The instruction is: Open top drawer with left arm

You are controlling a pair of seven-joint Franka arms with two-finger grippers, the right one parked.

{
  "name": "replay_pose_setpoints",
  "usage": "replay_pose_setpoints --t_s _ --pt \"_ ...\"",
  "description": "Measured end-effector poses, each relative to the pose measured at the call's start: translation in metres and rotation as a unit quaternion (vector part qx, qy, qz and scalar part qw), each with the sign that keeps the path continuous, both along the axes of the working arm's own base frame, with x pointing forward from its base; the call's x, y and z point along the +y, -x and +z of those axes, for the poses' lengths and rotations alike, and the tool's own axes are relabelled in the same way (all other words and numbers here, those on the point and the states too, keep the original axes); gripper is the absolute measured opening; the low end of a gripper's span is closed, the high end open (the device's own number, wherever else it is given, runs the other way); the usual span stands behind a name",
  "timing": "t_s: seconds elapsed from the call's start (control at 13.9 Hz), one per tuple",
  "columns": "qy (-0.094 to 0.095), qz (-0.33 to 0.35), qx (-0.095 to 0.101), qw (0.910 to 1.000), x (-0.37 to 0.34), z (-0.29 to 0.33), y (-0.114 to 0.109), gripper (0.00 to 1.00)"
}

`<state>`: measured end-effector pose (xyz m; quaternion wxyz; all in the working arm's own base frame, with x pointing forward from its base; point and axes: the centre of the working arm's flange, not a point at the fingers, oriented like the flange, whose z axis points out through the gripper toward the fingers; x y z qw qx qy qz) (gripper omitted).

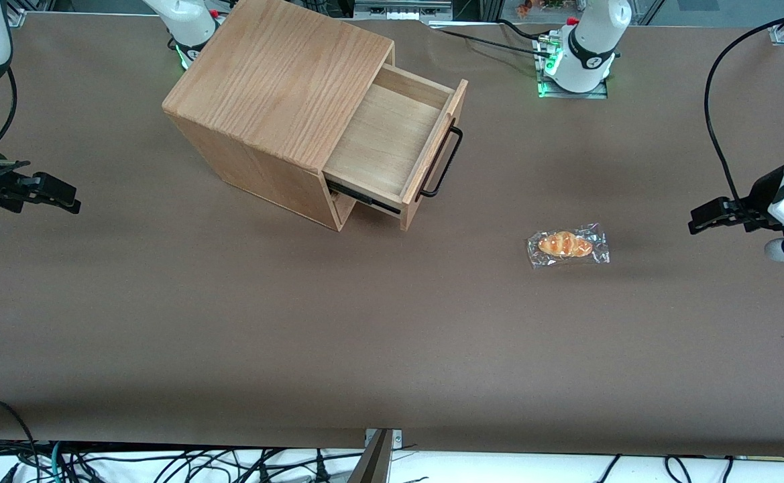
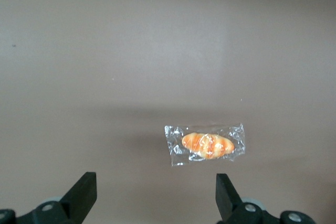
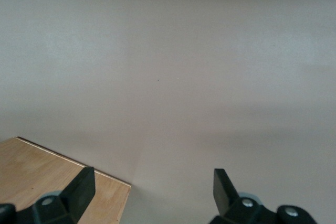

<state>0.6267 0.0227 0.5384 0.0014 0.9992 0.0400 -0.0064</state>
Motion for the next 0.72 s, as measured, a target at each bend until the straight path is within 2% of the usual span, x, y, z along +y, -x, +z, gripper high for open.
replay_pose_setpoints --t_s 0.36,0.72 --pt "-0.006 0.002 0.015 0.9999 0.007 -0.029 -0.011 1.0" --pt "-0.006 0.004 0.024 0.9997 0.012 -0.034 -0.01 1.0"
